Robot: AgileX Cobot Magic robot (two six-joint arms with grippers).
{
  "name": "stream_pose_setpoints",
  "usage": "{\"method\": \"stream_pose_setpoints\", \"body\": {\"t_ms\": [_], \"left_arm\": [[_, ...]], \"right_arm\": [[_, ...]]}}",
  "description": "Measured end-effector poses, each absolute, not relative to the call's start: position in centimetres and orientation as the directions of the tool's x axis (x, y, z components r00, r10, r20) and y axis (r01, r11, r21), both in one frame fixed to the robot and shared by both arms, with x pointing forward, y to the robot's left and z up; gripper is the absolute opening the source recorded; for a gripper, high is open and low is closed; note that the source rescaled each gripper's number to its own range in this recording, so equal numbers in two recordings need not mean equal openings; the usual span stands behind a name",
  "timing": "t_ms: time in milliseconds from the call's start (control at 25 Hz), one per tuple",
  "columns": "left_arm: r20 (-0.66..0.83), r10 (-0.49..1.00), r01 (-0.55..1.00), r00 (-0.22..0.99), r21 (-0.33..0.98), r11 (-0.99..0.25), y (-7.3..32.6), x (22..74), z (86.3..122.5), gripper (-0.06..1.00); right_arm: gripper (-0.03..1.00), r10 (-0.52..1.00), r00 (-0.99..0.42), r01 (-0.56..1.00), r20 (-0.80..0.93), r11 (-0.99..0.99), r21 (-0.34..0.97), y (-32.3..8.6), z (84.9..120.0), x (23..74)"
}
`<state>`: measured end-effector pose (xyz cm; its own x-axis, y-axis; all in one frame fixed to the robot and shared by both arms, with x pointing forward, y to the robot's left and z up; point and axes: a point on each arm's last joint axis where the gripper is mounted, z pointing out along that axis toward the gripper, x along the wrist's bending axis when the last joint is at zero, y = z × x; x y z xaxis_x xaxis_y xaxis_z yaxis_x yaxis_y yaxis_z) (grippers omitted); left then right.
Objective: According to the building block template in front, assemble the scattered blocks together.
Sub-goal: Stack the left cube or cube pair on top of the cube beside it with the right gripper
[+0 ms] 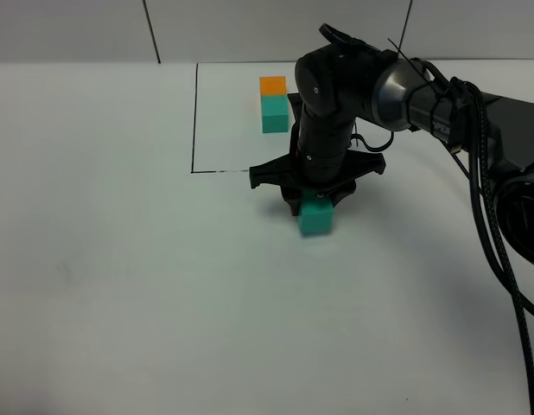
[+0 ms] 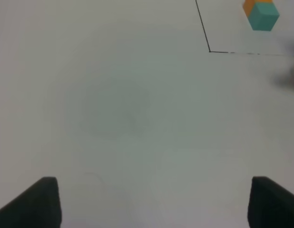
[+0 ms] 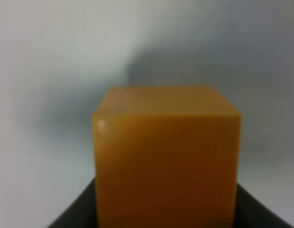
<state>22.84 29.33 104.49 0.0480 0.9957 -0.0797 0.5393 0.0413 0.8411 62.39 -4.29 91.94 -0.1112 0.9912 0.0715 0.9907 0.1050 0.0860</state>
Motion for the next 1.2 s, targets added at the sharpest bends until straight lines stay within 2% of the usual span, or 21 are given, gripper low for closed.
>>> {"method": "stream_pose_setpoints", "body": {"t_ms": [240, 440, 720, 1200], "left_arm": [[-0.080, 0.996, 0.539, 0.048, 0.841, 0.041, 29.3, 22.8, 104.5, 0.67], [-0.080, 0.996, 0.539, 0.048, 0.841, 0.041, 29.3, 22.8, 104.5, 0.67], [-0.080, 0.996, 0.539, 0.048, 0.841, 0.041, 29.3, 22.8, 104.5, 0.67], [-0.080, 0.996, 0.539, 0.048, 0.841, 0.041, 29.3, 22.8, 104.5, 0.67]], "right_arm": [[0.02, 1.000, -0.002, 0.991, 0.000, 0.002, 0.136, -2.9, 91.9, 61.4], [0.02, 1.000, 0.020, 0.992, 0.004, -0.020, 0.121, -2.2, 91.4, 61.0], [0.02, 1.000, 0.002, 0.997, -0.008, -0.002, 0.082, -2.1, 89.8, 60.9], [0.02, 1.000, -0.009, 0.997, 0.007, 0.009, 0.078, -2.0, 89.7, 60.9]]}}
